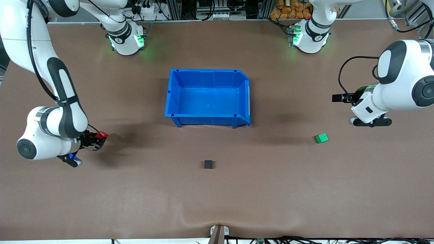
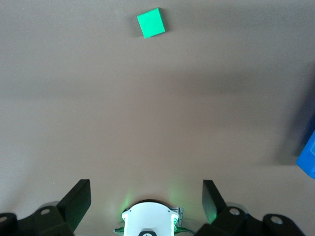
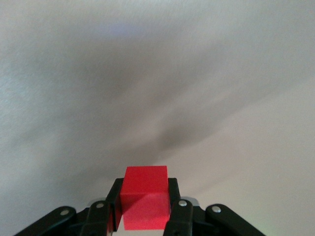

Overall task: Attach green and red cubes to black cube
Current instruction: 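Carry the red cube toward the black cube with the right gripper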

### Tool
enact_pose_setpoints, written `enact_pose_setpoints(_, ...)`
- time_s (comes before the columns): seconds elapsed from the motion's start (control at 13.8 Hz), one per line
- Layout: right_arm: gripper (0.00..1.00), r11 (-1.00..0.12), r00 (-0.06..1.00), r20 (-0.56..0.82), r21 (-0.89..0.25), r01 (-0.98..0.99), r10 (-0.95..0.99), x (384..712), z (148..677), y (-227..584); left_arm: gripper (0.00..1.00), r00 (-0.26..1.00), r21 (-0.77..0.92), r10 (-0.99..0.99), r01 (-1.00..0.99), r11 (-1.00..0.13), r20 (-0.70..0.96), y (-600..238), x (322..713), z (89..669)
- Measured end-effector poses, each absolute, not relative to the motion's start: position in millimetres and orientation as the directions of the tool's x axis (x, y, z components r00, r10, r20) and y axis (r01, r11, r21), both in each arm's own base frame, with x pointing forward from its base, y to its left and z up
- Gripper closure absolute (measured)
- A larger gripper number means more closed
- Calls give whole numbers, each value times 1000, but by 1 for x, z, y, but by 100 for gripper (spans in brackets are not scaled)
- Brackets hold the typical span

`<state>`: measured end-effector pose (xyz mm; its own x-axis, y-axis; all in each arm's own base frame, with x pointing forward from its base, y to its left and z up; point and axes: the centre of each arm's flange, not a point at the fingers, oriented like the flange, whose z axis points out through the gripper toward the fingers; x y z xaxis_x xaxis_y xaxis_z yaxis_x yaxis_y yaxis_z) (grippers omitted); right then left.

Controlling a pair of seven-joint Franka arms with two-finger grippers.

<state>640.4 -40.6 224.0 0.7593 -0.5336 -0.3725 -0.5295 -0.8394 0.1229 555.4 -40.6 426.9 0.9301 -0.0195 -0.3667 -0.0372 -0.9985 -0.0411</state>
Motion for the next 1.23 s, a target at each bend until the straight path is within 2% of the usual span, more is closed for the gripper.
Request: enact_pose_setpoints(1.23,60,-608,531,-337,191,-770,-778,646,248,45,0,923,-41,-19,-38,-998,-384,-40,554,418)
